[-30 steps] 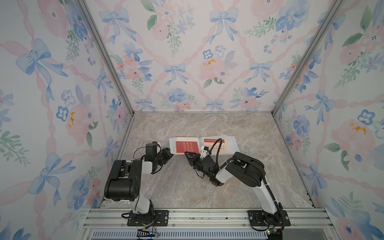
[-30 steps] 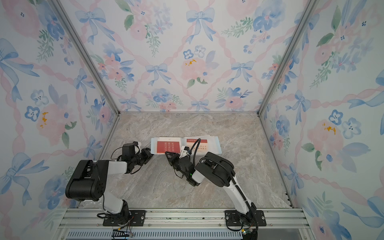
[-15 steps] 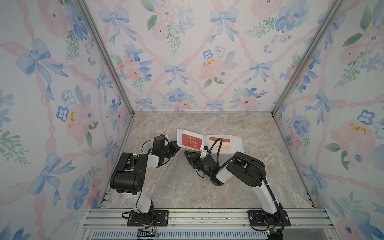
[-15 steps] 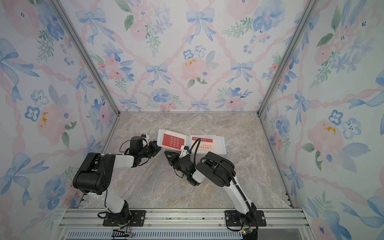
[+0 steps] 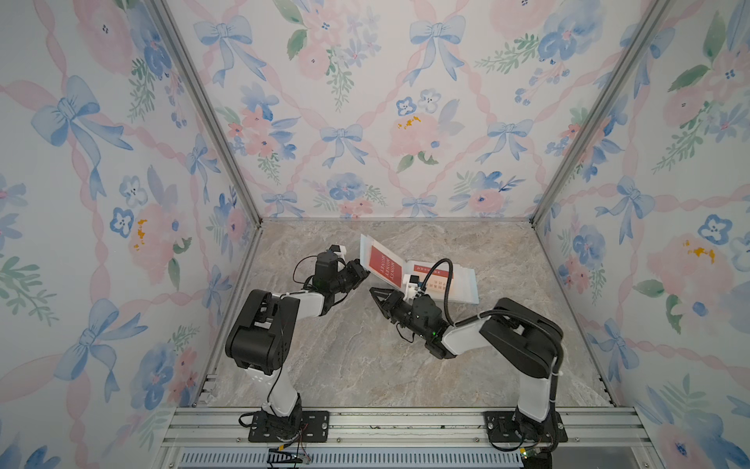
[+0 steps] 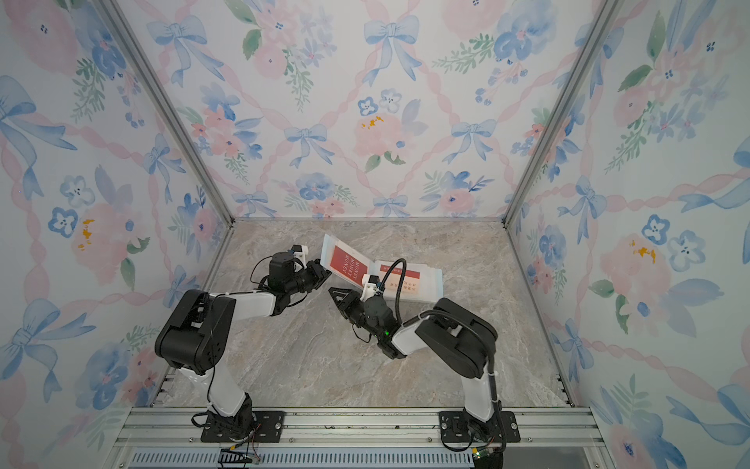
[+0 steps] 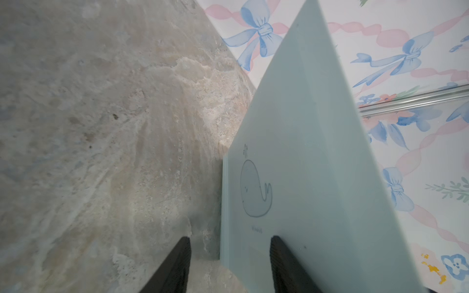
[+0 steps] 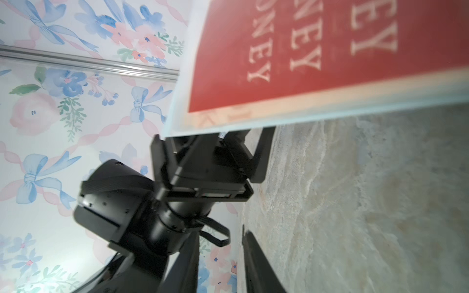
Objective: Place the photos into the photo albums
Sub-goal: Close the photo album at the center of the board.
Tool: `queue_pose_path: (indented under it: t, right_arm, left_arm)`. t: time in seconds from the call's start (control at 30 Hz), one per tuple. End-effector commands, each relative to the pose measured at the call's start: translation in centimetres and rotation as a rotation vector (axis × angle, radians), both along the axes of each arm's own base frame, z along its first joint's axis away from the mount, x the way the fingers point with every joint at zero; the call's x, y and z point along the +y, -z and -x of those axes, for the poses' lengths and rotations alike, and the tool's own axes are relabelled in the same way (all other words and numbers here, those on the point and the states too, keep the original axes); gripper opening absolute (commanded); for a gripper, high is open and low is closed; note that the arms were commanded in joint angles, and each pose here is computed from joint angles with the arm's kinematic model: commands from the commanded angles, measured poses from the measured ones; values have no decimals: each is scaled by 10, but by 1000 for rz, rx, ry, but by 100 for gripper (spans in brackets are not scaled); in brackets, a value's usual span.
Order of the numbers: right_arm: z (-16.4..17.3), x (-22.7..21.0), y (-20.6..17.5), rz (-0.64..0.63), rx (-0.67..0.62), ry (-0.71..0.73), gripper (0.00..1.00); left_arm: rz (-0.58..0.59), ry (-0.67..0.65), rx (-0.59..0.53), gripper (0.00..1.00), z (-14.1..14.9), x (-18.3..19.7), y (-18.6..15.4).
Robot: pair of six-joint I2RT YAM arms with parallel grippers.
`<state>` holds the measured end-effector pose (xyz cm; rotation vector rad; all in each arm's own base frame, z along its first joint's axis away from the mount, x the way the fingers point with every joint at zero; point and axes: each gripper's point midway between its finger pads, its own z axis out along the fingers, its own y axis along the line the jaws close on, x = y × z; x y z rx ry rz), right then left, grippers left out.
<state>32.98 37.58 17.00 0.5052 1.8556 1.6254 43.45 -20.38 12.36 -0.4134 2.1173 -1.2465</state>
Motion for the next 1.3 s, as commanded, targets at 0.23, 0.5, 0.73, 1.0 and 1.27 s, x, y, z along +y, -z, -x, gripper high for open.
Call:
queue_pose_path:
  t: [0.23,0.5,0.73,1.0,1.27]
  right_arm:
    - [-40,-137,21,460,57,109,33]
    - [-64,-261,41,556,184,301,34]
    - [-68,-311,46,534,227,360,35]
    - [-63,-342,37,533,232,380,36]
    - [-62,-353,32,558,216,395,36]
  left_arm:
    - [21,43,-110,54,-10,-36,-37]
    - [33,118,-117,54,-6,-82,-39]
    - [45,207,-110,54,2,-137,-31]
    - [43,269,-89,55,5,-188,-8]
    - [38,255,-94,56,-1,-187,-9]
